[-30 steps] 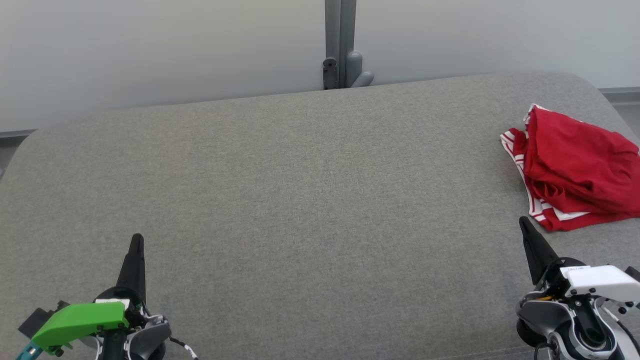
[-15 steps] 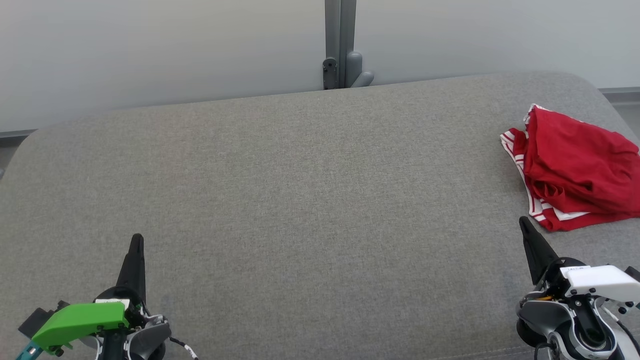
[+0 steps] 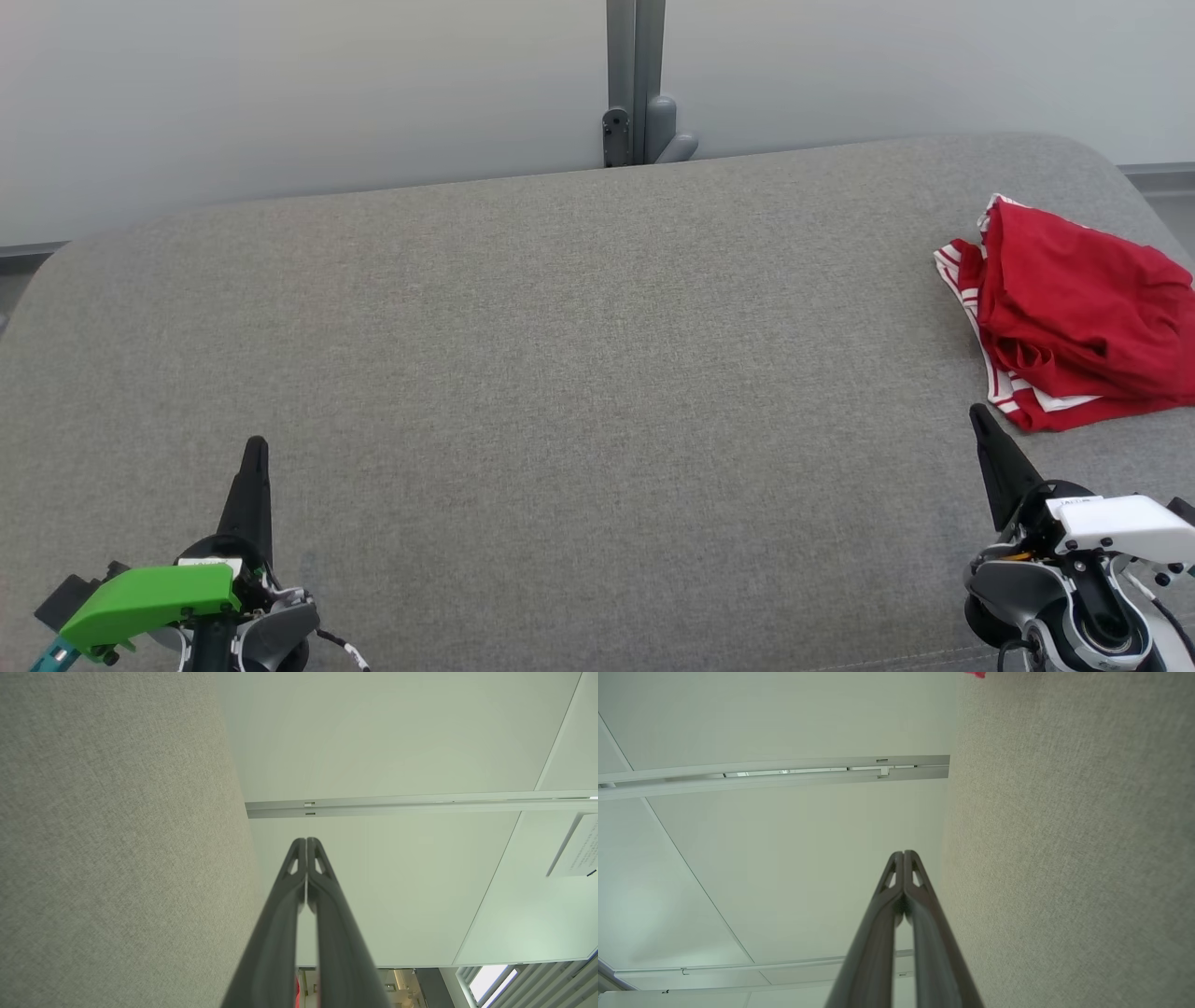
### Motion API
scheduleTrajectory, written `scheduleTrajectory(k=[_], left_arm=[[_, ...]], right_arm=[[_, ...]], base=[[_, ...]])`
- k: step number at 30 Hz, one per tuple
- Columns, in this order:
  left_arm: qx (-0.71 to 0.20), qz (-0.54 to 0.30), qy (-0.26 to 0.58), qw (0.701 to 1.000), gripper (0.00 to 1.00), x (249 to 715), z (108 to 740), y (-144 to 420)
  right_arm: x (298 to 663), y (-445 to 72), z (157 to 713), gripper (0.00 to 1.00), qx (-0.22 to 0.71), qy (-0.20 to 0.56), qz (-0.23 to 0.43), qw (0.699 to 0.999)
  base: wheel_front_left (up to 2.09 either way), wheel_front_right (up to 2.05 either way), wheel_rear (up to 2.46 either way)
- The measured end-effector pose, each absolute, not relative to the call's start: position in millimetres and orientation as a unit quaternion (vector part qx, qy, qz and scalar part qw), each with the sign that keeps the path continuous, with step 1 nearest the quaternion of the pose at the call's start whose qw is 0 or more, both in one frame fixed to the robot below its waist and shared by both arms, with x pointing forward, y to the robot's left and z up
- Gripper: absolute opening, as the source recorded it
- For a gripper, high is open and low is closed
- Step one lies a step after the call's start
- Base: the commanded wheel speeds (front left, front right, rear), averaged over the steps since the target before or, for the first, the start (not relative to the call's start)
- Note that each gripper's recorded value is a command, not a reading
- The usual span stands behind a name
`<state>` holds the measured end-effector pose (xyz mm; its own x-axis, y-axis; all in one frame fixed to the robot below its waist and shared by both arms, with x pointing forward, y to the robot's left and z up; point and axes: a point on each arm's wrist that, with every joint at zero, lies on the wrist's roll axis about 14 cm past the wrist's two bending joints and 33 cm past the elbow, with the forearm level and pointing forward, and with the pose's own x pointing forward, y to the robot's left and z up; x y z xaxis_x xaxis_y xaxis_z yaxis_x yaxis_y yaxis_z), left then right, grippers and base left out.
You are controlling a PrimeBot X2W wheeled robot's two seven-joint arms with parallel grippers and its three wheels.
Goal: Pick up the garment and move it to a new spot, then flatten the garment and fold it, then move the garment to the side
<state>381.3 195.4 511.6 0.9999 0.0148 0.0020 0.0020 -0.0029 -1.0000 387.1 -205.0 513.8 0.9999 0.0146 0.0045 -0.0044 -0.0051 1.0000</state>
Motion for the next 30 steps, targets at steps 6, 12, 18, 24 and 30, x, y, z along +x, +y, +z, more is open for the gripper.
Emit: scheduleTrajectory(k=[6, 12, 18, 24, 30], left_arm=[[-0.708, 0.004, -0.006, 0.706, 0.0, 381.4, 511.7, 195.3], [-0.708, 0.004, -0.006, 0.706, 0.0, 381.4, 511.7, 195.3], [-0.708, 0.004, -0.006, 0.706, 0.0, 381.4, 511.7, 195.3], [-0.708, 0.004, -0.006, 0.706, 0.0, 381.4, 511.7, 195.3], [-0.708, 0.004, -0.006, 0.706, 0.0, 381.4, 511.7, 195.3]], right_arm=[[387.1, -204.7, 513.9, 0.0, 0.709, 0.004, 0.007, 0.705], [387.2, -204.8, 513.9, 0.0, 0.709, 0.004, 0.007, 0.705], [387.1, -205.0, 513.9, 0.0, 0.709, 0.004, 0.007, 0.705], [387.1, -205.0, 513.9, 0.0, 0.709, 0.004, 0.007, 0.705], [387.1, -204.9, 513.9, 0.0, 0.709, 0.003, 0.007, 0.705]], base=[[0.0, 0.0, 0.0], [0.0, 0.0, 0.0], [0.0, 0.0, 0.0], [0.0, 0.0, 0.0], [0.0, 0.0, 0.0]])
